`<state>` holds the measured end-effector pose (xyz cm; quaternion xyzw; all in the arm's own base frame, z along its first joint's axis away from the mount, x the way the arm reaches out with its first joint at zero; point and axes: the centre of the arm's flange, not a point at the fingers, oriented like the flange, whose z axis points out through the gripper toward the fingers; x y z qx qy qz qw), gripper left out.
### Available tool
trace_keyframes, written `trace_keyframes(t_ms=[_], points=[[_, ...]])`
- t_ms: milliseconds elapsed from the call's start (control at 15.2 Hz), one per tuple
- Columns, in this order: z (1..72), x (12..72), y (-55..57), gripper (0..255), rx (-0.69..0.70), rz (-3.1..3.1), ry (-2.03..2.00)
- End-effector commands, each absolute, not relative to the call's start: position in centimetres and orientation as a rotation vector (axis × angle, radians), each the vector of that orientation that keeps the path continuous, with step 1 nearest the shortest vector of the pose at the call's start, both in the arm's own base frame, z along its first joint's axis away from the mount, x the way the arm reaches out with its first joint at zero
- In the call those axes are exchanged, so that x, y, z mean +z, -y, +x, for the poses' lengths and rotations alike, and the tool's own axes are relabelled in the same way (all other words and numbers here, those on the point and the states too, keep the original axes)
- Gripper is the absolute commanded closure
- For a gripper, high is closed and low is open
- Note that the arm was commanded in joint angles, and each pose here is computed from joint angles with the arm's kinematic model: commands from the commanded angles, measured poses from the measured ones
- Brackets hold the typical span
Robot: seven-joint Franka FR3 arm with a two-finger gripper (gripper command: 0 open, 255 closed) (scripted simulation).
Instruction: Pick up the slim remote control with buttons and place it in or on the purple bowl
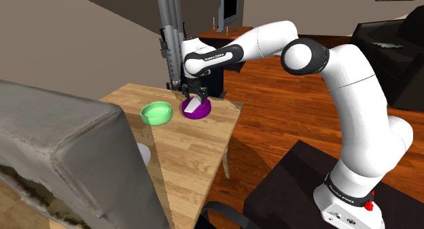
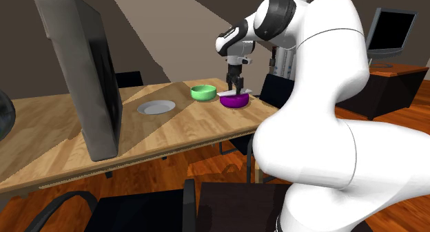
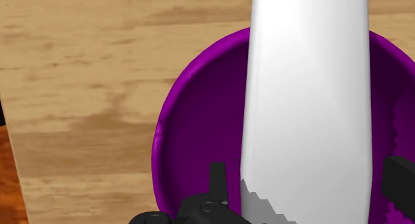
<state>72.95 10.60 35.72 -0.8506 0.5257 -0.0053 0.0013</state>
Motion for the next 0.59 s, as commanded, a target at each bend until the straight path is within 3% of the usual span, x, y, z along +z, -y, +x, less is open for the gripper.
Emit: trace_keyframes(t_ms=[0, 198, 528], points=[[73.0, 35.7, -10.6, 0, -0.017, -2.670, -1.650], [73.0, 35.7, -10.6, 0, -0.017, -2.670, -1.650], [72.9, 40.7, -10.6, 0, -0.017, -2.670, -1.650]])
